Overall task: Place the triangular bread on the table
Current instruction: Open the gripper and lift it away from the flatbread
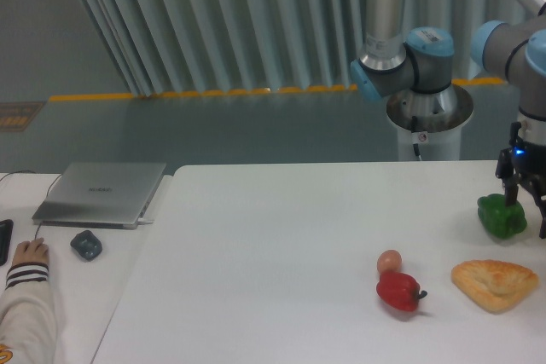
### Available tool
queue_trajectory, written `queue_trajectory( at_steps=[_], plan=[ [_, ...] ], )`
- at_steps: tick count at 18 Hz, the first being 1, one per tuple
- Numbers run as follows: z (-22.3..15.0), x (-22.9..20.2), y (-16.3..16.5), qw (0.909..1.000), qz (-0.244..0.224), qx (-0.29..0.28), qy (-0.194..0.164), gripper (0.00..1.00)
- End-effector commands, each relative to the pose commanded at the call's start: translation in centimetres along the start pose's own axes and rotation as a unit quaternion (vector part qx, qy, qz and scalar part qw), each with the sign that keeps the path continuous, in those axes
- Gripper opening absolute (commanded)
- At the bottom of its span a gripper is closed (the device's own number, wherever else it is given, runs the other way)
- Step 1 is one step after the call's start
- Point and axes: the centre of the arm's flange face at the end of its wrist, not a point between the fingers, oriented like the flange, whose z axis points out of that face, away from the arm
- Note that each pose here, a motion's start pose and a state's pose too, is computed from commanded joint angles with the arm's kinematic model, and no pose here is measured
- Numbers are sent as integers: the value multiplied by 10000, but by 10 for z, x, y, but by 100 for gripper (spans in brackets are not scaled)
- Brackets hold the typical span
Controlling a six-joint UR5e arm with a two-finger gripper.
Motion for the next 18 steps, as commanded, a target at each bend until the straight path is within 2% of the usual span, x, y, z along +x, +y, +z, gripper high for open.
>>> queue_trajectory(
  at_steps=[2,5,11,18],
  plan=[
    [-17,-5,10,9992,190,-276,229,100],
    [-23,-10,20,9978,475,-383,277,100],
    [-15,-14,91,9917,967,-442,720,100],
    [14,-7,97,9894,974,-401,996,100]
  ],
)
